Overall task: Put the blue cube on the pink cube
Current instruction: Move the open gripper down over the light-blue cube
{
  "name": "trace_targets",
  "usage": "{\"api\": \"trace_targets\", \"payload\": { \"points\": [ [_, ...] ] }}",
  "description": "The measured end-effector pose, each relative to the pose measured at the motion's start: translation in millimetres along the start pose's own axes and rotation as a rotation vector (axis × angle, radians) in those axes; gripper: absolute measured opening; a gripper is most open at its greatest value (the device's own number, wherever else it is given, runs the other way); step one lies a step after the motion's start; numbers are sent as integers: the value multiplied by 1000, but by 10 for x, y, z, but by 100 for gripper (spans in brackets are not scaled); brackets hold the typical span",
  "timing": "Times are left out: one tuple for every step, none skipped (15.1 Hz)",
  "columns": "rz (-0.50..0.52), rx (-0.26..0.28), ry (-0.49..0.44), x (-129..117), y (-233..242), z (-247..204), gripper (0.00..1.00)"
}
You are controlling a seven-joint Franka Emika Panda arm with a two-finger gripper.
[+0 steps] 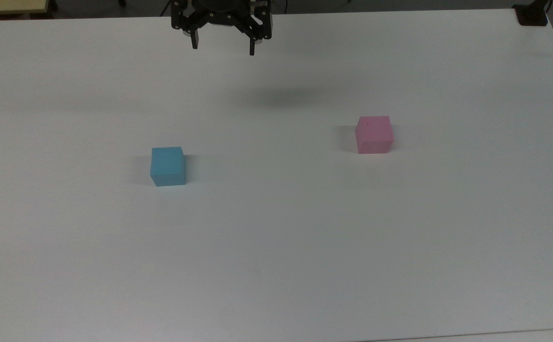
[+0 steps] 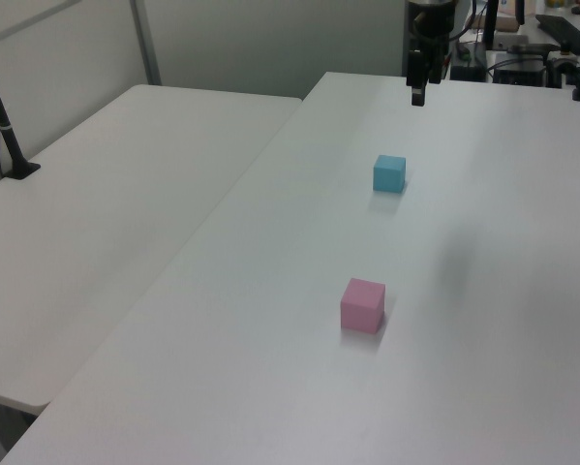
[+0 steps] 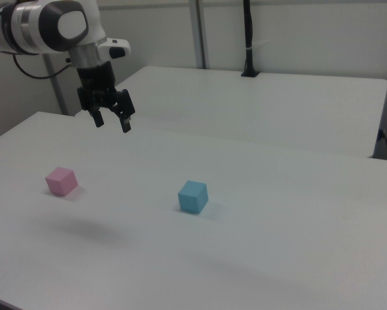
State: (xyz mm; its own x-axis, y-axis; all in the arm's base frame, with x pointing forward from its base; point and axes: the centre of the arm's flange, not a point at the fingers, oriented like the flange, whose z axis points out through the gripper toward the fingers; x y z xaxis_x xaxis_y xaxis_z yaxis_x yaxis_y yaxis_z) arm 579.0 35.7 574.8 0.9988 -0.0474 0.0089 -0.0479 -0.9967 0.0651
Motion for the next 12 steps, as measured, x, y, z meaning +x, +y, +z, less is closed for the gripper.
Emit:
{"api": "trace_targets", "payload": {
  "points": [
    [-21,0,-1,2,8,8,100],
    [-56,0,-3,8,32,20,100],
    [-91,0,-5,23,76,41,100],
    [-117,0,-4,52,139,80,100],
    [-134,1,-2,99,212,143,100],
    [-146,2,1,164,278,238,100],
    [-151,3,0,238,335,358,100],
    [-149,6,-5,362,424,588,100],
    [-141,8,-6,442,495,746,100],
    [-131,9,-9,511,572,895,100],
    [-122,10,-15,568,650,1046,100],
    [-113,10,-22,621,714,1196,100]
  ]
}}
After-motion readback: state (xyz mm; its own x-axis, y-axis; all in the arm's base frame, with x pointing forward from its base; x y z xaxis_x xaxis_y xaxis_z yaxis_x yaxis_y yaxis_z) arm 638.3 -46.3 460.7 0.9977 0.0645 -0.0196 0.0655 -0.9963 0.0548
